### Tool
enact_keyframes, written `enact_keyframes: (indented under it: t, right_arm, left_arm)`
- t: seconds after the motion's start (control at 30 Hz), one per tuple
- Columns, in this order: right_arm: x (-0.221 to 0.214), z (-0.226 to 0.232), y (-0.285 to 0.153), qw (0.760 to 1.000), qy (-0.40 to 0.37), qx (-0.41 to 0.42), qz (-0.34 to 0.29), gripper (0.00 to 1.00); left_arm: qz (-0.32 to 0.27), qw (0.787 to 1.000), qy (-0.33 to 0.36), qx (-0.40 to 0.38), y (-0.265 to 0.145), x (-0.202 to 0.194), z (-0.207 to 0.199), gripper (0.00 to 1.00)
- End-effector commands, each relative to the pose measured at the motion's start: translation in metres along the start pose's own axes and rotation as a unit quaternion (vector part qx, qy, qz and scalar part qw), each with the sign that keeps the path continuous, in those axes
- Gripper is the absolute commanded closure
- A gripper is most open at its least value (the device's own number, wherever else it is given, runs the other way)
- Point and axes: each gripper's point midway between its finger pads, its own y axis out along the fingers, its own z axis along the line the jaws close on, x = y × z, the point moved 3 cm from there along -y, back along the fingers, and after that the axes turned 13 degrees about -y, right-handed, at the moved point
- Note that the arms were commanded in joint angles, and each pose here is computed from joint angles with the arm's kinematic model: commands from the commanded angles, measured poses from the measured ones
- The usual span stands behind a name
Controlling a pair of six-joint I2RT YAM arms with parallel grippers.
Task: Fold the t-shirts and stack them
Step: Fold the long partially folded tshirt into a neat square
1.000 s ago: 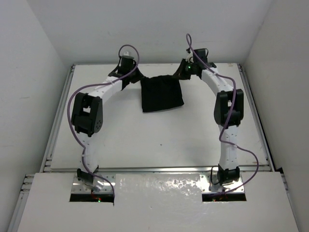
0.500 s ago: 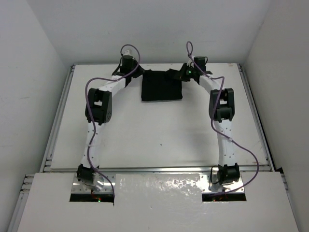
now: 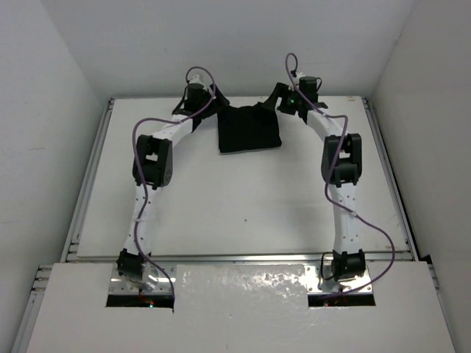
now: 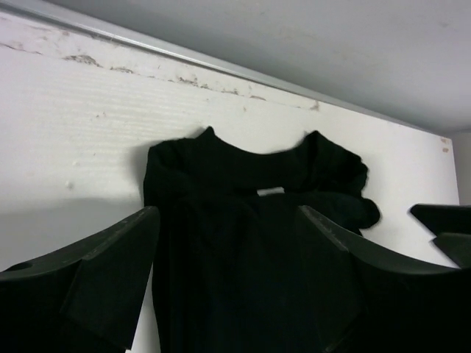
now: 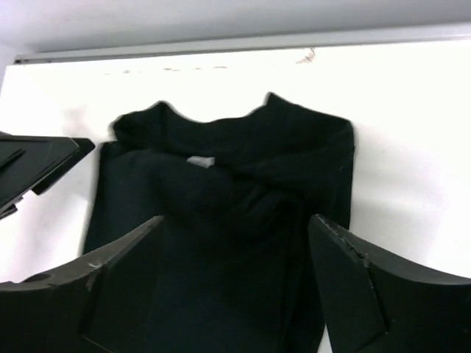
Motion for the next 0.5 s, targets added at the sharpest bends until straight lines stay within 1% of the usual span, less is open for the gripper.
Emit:
enact_keyframes:
  t: [0.0,0.03,0.07,0.1,0.13,0.17,0.2,0.23,0.27,0.3,0.33,0.37,0.4,0.43,0.47]
  right_arm:
    - [0.087,0.049,-0.051,0.993,-0.072,0.02,-0.093,0.22]
    - [0.092,0.056,-0.059,0.992,-0.075,0.03,-0.099,0.22]
    - [0.093,0.057,-0.061,0.991,-0.077,0.028,-0.107,0.22]
    - [0.072,0.055,-0.058,0.993,-0.069,0.029,-0.092,0.25]
    - [0.07,0.06,-0.06,0.993,-0.053,0.045,-0.093,0.29]
    - [0.061,0.067,-0.059,0.992,-0.047,0.081,-0.082,0.34]
    - [0.055,0.072,-0.056,0.991,-0.039,0.105,-0.072,0.61]
    - [0.046,0.076,-0.053,0.99,-0.014,0.127,-0.057,0.75]
    - [0.027,0.077,-0.044,0.987,0.002,0.156,-0.036,0.87]
    - [0.019,0.077,-0.041,0.986,0.017,0.166,-0.025,1.0]
    - [0.01,0.078,-0.038,0.984,0.033,0.173,-0.013,1.0]
    - [-0.001,0.075,-0.036,0.985,0.044,0.169,-0.004,1.0]
    - [-0.027,0.071,-0.034,0.986,0.06,0.153,0.019,1.0]
    - [-0.047,0.07,-0.034,0.988,0.07,0.134,0.033,1.0]
    - [-0.056,0.068,-0.034,0.988,0.076,0.131,0.045,1.0]
  left_arm:
    - [-0.07,0.995,0.043,-0.055,-0.063,0.064,-0.082,0.27]
    - [-0.068,0.996,0.044,-0.046,-0.07,0.061,-0.083,0.28]
    - [-0.041,0.998,0.042,-0.019,-0.082,0.044,-0.076,0.29]
    - [-0.025,0.999,0.041,-0.004,-0.086,0.033,-0.071,0.32]
    - [-0.019,0.999,0.036,0.012,-0.095,0.027,-0.07,0.34]
    - [0.02,0.998,0.032,0.041,-0.097,-0.005,-0.051,0.35]
    - [0.036,0.998,0.024,0.043,-0.099,-0.02,-0.046,0.36]
    - [0.064,0.997,0.017,0.032,-0.103,-0.037,-0.045,0.37]
    - [0.089,0.996,0.016,0.019,-0.102,-0.059,-0.039,0.38]
    - [0.106,0.994,0.014,0.007,-0.1,-0.069,-0.04,0.4]
    - [0.131,0.991,0.01,0.026,-0.092,-0.086,-0.025,0.41]
    - [0.15,0.988,0.011,0.015,-0.088,-0.097,-0.027,0.41]
    - [0.177,0.984,0.005,0.006,-0.079,-0.111,-0.023,0.43]
    - [0.197,0.98,-0.005,-0.011,-0.076,-0.117,-0.03,0.44]
    - [0.204,0.979,-0.008,-0.001,-0.071,-0.125,-0.019,0.44]
